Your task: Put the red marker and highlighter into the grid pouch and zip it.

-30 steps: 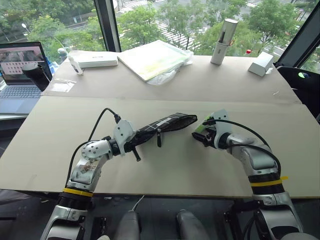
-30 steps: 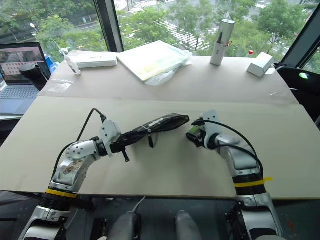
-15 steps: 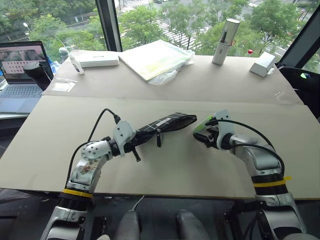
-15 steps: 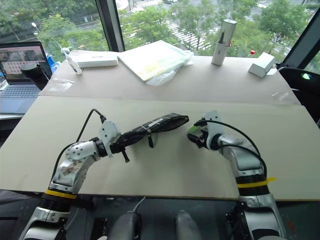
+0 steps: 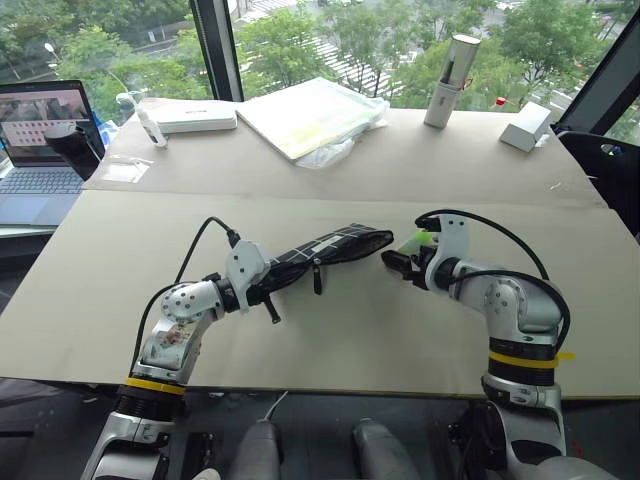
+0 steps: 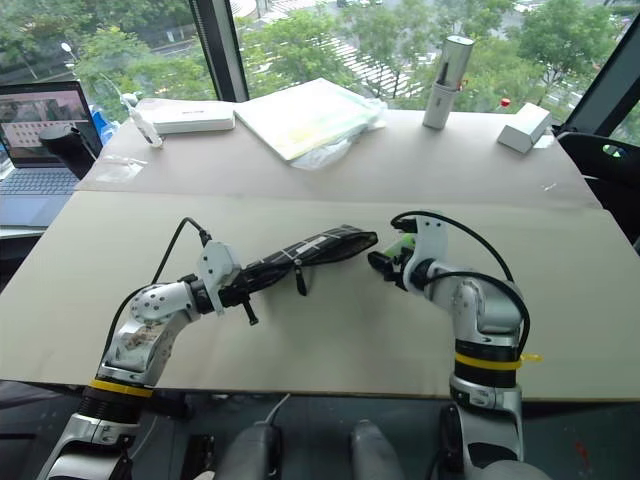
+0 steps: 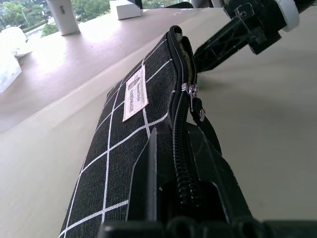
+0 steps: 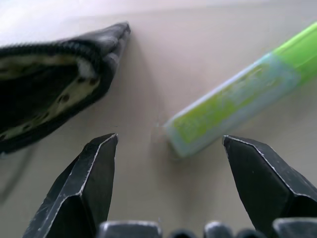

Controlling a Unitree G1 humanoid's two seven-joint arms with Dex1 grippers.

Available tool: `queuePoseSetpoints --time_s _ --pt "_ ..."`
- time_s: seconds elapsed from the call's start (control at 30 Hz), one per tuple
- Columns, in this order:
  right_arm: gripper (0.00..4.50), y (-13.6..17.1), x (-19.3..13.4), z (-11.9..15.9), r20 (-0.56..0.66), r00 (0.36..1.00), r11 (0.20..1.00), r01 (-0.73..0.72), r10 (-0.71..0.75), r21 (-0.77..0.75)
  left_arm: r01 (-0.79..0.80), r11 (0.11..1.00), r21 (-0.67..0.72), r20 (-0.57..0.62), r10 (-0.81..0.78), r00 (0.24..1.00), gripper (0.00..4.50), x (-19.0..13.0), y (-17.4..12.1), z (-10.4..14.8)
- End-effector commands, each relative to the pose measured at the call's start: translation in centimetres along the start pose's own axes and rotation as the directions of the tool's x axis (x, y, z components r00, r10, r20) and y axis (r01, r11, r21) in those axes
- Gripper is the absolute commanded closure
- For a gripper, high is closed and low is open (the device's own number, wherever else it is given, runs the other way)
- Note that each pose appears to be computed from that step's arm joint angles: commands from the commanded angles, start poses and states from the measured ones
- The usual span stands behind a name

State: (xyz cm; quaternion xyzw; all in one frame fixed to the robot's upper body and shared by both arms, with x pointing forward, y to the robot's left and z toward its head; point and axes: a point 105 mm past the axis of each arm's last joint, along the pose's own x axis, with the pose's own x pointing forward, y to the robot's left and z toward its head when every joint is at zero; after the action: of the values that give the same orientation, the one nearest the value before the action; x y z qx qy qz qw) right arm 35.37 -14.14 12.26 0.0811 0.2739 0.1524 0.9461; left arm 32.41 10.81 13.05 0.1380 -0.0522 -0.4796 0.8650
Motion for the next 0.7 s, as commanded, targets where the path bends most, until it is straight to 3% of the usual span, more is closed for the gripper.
queuePoseSetpoints --time_s 0.03,0.33,0.7 --pt "0.74 0.2 -1.3 2.0 0.036 0.995 0.996 0.089 -0.088 -0.021 -0.021 0.999 0.042 0.032 0.020 0.999 4.50 -0.5 0.9 1.1" --pt "0.74 0.2 -0.2 2.1 -0.098 0.986 0.990 0.137 -0.138 -0.013 -0.090 0.993 0.077 0.026 0.088 0.996 4.50 -1.9 3.3 2.0" --pt "0.74 0.9 1.7 2.7 -0.124 0.979 0.985 0.168 -0.162 0.045 -0.101 0.993 0.065 0.024 0.100 0.995 4.50 -2.2 2.8 1.7"
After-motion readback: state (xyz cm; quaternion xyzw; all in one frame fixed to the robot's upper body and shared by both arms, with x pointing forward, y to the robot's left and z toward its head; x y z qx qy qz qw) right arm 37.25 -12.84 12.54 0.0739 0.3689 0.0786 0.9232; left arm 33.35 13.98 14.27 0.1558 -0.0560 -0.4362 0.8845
